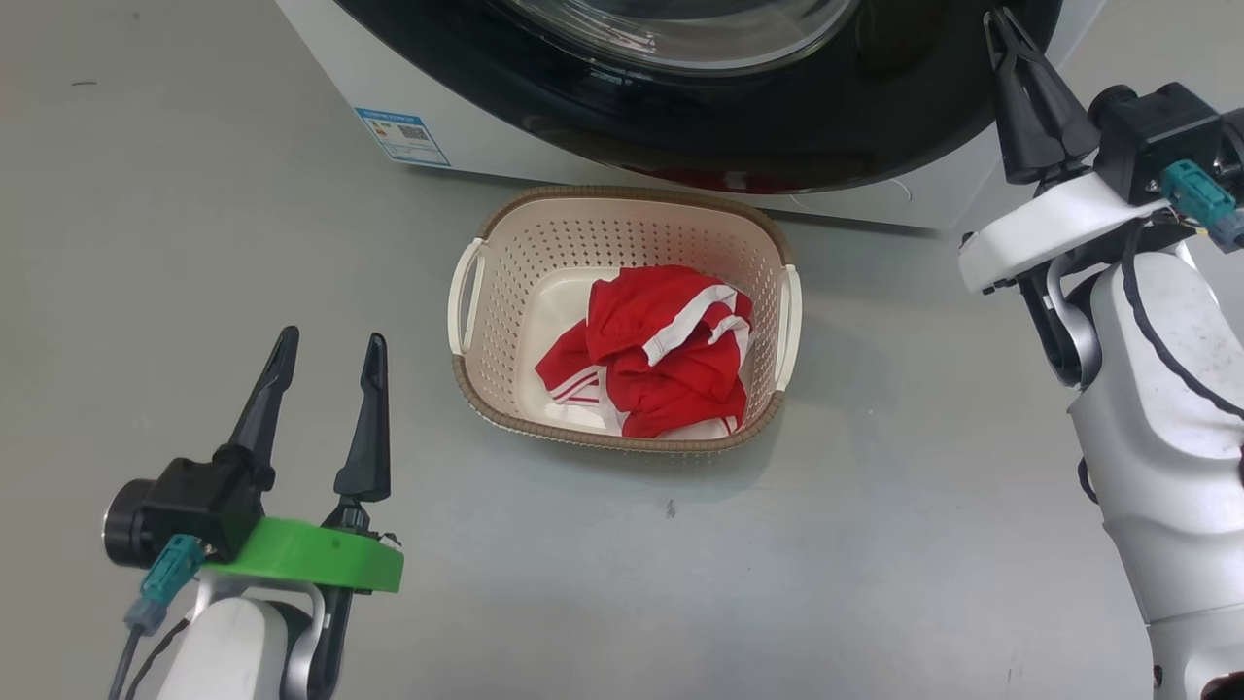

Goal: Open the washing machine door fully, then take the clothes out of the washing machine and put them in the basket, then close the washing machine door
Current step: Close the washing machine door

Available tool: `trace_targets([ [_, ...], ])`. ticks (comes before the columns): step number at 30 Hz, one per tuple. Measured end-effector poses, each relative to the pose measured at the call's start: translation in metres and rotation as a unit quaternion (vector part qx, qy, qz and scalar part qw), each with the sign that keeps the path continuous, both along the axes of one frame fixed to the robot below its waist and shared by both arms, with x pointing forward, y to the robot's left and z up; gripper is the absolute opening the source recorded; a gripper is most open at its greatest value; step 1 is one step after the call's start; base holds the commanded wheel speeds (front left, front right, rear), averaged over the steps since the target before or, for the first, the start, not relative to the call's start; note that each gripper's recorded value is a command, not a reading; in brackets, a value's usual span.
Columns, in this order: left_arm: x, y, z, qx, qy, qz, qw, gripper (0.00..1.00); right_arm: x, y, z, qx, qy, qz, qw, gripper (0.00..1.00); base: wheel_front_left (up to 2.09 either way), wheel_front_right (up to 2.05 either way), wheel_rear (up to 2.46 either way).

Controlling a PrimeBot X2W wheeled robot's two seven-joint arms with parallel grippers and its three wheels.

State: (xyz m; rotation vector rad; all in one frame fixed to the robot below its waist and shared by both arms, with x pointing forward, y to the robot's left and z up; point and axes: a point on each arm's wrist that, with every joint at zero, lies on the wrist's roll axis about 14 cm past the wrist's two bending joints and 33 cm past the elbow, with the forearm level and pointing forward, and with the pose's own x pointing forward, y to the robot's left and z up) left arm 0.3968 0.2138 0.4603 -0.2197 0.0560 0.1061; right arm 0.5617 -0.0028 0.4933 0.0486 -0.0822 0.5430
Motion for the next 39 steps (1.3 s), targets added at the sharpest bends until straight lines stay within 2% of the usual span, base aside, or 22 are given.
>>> trace_targets([
  [10,0.002,0.004,-0.004,0.002,0.004,0.006,1.000,1.00,0.019,0.004,-0.006,0.017,0.022,-0.005,1.000,0.00,0.00,0.00,0.00],
  [28,0.007,0.011,-0.012,0.005,0.015,0.019,1.000,1.00,0.073,0.000,0.007,0.017,0.002,-0.022,1.000,0.00,0.00,0.00,0.00],
  [39,0.011,0.021,-0.008,0.009,0.009,0.032,0.999,1.00,0.081,0.003,0.000,0.017,0.008,-0.023,1.000,0.00,0.00,0.00,0.00],
])
